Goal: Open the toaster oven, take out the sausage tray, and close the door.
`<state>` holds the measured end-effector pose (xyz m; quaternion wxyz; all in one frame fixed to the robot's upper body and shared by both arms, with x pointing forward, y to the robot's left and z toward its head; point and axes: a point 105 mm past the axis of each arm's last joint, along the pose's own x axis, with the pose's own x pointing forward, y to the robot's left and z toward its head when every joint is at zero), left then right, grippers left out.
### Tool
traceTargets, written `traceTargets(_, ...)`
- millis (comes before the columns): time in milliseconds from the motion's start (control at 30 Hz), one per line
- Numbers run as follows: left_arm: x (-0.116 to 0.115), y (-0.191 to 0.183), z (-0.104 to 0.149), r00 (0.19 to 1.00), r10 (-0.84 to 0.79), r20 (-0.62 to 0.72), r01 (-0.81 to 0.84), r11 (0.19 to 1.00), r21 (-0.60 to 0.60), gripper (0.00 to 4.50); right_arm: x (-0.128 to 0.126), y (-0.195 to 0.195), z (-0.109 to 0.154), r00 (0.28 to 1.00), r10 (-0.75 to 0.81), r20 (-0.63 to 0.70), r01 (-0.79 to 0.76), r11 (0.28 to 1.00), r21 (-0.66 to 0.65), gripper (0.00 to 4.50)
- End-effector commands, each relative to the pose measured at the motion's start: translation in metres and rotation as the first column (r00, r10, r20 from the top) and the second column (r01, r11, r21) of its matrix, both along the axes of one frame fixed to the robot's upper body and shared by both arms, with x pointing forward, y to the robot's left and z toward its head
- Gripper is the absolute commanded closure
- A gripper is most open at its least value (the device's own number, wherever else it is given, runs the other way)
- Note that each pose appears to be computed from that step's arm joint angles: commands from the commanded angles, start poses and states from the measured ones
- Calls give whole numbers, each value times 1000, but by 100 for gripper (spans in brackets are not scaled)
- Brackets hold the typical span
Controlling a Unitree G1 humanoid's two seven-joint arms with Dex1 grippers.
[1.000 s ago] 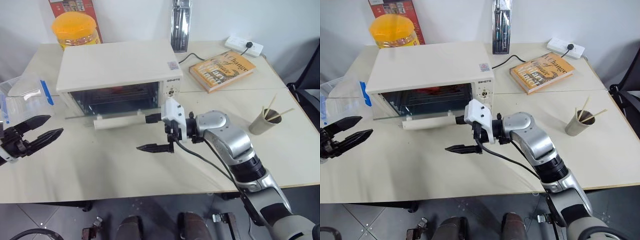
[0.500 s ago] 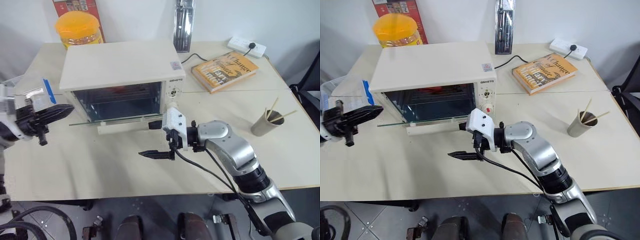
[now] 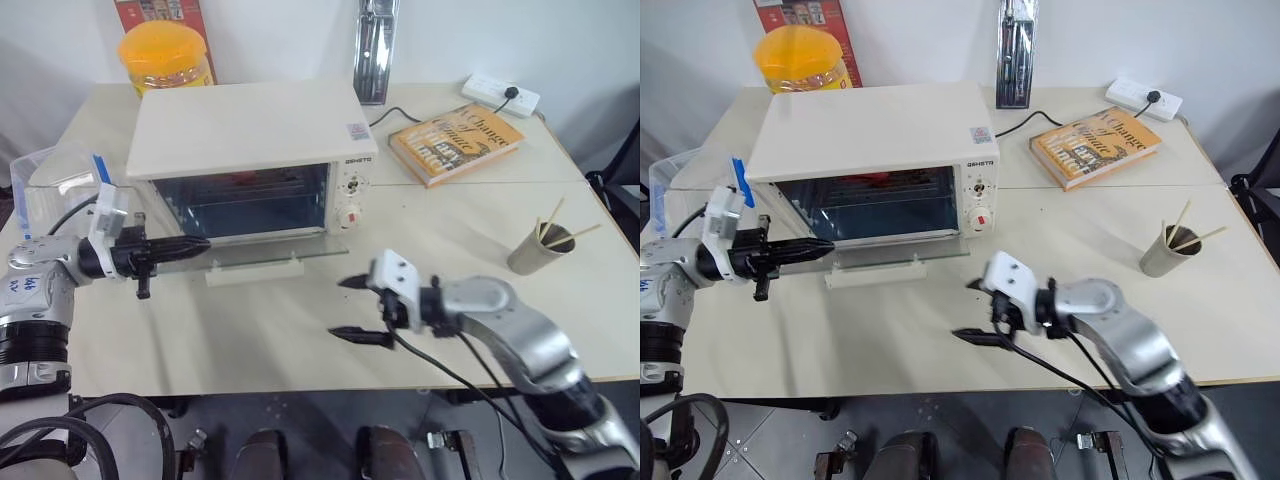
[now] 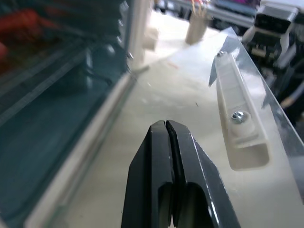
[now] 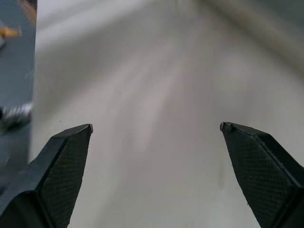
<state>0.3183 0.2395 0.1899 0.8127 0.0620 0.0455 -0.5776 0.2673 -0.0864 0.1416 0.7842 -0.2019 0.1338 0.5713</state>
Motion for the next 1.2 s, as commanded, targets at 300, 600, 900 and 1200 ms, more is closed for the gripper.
traceTargets(300,-8,-5,-35,998,-46,-39,52,980,192,448,19,1,63,960,-26,280,31,999,-12,0)
traceTargets(600,2,-5,-36,987,101,126,-122,977,176,448,35,74,82,904,51,423,-98,991,89,0)
traceTargets(900,-15,-2,-20,913,333,235,-299,939,-168,296,64,128,73,787,27,616,-72,996,49,0)
traceTargets(1200,-46,17,1,783,570,247,-409,772,-486,15,111,156,78,608,-85,789,107,994,25,0)
